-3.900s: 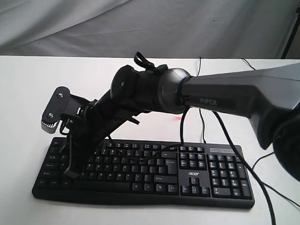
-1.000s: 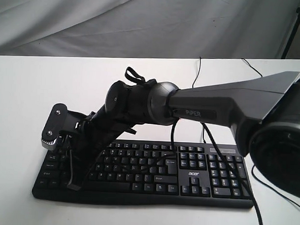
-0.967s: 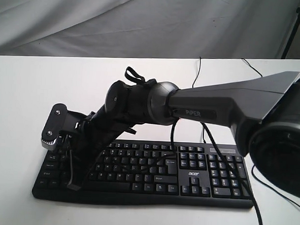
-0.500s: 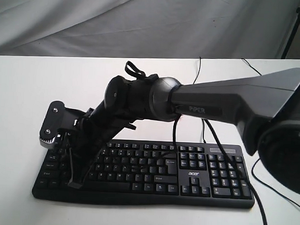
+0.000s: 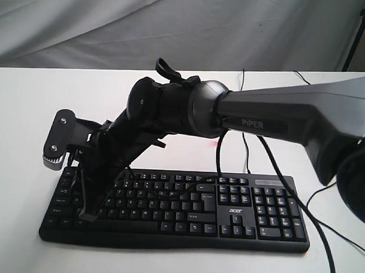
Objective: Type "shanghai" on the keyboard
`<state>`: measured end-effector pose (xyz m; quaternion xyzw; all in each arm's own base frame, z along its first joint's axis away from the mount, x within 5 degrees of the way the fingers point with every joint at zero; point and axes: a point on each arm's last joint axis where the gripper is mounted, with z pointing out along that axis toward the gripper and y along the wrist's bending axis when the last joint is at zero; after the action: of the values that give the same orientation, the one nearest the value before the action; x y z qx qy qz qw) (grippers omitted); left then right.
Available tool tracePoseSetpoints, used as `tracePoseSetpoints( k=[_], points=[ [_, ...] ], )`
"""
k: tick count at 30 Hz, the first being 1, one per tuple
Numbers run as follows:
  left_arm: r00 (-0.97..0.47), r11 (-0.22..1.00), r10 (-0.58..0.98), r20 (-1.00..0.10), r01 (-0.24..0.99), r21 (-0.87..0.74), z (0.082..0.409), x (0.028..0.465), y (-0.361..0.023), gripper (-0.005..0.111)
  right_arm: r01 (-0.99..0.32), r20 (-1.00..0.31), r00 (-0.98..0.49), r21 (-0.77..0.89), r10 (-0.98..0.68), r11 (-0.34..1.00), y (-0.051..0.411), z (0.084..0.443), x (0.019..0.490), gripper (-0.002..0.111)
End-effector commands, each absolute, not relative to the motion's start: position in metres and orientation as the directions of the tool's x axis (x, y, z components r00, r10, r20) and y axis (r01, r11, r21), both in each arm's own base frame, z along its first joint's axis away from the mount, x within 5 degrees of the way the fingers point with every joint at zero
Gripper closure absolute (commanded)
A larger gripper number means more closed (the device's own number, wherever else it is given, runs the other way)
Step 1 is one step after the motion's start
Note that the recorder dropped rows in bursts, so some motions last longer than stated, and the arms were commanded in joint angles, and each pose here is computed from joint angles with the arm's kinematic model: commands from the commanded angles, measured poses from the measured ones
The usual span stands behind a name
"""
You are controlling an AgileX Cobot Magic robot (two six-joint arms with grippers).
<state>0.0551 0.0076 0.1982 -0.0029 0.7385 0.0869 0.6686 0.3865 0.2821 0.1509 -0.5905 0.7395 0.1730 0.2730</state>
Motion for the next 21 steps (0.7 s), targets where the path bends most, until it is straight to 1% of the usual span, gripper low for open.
tracePoseSetpoints(
  k=[1, 10, 21],
  points=[
    [-0.107, 0.986, 0.109, -0.988, -0.116, 0.121, 0.197, 0.056, 0.007, 0.106, -0.969, -0.603, -0.16, -0.054, -0.782, 0.24, 0.275, 0.156, 0.388, 0.108],
    [-0.107, 0.986, 0.109, -0.988, -0.116, 0.121, 0.197, 0.056, 0.007, 0.106, -0.969, -0.595, -0.177, -0.036, -0.784, 0.246, 0.267, 0.156, 0.391, 0.108],
    [-0.107, 0.986, 0.109, -0.988, -0.116, 0.121, 0.197, 0.056, 0.007, 0.106, -0.963, -0.574, -0.212, -0.017, -0.791, 0.27, 0.254, 0.147, 0.391, 0.108]
  ],
)
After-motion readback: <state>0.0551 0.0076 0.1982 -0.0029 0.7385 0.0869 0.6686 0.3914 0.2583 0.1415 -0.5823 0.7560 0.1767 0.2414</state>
